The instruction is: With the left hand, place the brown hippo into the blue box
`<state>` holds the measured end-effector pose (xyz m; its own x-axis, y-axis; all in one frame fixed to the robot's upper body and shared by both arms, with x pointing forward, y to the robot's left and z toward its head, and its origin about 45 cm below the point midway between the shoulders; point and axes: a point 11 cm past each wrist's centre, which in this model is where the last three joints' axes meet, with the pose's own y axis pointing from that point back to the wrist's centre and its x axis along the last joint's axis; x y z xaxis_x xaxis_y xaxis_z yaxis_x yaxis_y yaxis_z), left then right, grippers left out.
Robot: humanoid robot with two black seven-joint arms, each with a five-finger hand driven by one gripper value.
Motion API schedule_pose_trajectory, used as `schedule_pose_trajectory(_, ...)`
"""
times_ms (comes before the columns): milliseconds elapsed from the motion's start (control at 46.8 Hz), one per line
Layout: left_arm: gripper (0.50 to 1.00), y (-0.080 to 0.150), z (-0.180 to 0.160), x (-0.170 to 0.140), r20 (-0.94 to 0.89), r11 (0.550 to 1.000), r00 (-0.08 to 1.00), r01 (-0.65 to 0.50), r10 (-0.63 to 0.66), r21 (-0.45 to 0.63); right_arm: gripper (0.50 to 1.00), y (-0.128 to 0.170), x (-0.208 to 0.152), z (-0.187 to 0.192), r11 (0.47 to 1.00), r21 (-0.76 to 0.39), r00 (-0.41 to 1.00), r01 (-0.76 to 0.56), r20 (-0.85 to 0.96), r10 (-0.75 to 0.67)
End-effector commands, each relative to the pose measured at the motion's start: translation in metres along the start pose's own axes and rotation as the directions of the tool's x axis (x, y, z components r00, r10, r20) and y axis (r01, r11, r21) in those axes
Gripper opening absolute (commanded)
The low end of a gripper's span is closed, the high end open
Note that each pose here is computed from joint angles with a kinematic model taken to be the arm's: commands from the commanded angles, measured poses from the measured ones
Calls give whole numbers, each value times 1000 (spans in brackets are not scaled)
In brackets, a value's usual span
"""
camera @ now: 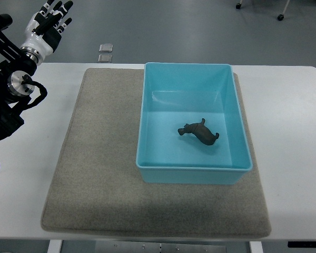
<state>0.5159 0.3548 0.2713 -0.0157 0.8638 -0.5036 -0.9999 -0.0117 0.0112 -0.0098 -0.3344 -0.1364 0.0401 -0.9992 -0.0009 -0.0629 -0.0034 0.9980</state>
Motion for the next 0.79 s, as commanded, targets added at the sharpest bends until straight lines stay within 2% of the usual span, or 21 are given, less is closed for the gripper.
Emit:
schedule_pose_trajectory(0,996,0,-4,2,-30,1000,999,-21,22,23,936,0,0,0,1000,0,1000,0,0,0)
schedule_pose_trajectory(278,996,0,-8,-2,-63,1000,998,-19,21,24,936,0,0,0,1000,0,1000,0,0,0)
schedule_pose_trajectory(406,999,3,-21,0,-88,999,996,-28,31,41,936,0,0,0,1000,0,1000,0,0,0)
schedule_pose_trajectory(769,996,2,-21,-4,-122,999,992,-26,30,32,936,-1,-7,0,1000,1,1000,21,6,-21)
